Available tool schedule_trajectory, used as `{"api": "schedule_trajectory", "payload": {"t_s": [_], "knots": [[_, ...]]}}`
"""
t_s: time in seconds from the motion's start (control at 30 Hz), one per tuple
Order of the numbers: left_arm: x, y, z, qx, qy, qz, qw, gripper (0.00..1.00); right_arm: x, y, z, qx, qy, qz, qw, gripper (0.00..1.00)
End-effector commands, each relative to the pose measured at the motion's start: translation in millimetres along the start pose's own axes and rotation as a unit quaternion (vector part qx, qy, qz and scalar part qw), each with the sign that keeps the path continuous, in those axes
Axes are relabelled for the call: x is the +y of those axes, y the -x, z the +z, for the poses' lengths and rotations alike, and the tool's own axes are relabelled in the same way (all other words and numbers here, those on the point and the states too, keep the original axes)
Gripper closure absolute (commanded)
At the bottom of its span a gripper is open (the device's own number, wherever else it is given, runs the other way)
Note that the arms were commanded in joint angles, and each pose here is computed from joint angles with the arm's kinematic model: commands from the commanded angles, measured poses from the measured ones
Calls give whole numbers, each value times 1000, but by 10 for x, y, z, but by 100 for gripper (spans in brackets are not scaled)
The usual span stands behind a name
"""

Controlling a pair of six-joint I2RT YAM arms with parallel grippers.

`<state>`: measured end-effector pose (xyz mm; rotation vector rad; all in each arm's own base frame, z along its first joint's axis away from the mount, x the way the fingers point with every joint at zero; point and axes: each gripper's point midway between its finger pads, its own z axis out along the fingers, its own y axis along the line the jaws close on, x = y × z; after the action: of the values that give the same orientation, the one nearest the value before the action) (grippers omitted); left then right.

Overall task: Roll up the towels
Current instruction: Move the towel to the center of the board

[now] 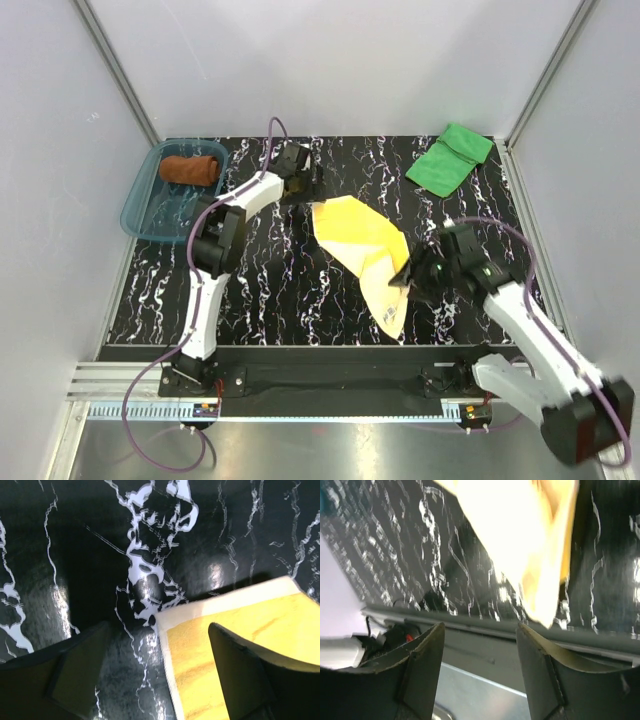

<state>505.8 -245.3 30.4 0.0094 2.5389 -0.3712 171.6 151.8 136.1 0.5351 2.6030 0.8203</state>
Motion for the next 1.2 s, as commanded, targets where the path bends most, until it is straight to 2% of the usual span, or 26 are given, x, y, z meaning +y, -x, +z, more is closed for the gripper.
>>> {"api": "schedule_trajectory", "payload": {"t_s": [0.0, 0.03, 0.1, 0.13, 0.23, 0.27, 0.37, 0.6, 0.77, 0.87, 0.97, 1.07, 1.1, 1.17], "knots": [[9, 1, -42, -2, -28, -5, 1000, 14, 280, 608, 201, -78, -7, -59, 995, 34], [32, -50, -33, 4, -33, -8, 999, 15, 205, 670, 380, -69, -38, -59, 995, 35], [-55, -54, -28, 3, -65, -12, 998, 19, 303, 892, 511, -84, -47, -78, 992, 35], [-65, -82, -22, 7, -72, -13, 997, 23, 248, 890, 712, -61, -64, -76, 993, 36], [-130, -114, -13, 10, -97, -9, 995, 35, 377, 945, 999, -52, -84, -104, 990, 38], [-143, -129, -5, 11, -102, -9, 995, 37, 578, 936, 1033, -54, -75, -127, 988, 38], [-172, -220, 24, 21, -121, -9, 992, 40, 664, 934, 1214, -54, -113, -152, 980, 38], [-181, -249, 35, 22, -145, -16, 989, 41, 493, 989, 1430, -51, -223, -185, 956, 39], [-134, -229, 10, 21, -149, -26, 988, 37, 501, 875, 1506, -35, -233, -196, 952, 44], [-96, -211, -3, 18, -149, -34, 988, 37, 399, 805, 1543, -27, -268, -210, 940, 47], [-77, -208, -6, 18, -151, -38, 988, 37, 308, 741, 1621, -12, -278, -210, 937, 55], [-51, -229, -4, 20, -151, -41, 987, 36, 238, 724, 1656, -10, -288, -209, 934, 71], [-42, -235, 0, 20, -152, -42, 987, 36, 226, 725, 1654, -11, -290, -208, 934, 83], [-40, -226, 0, 19, -152, -43, 987, 36, 236, 734, 1637, -15, -288, -207, 935, 92]]}}
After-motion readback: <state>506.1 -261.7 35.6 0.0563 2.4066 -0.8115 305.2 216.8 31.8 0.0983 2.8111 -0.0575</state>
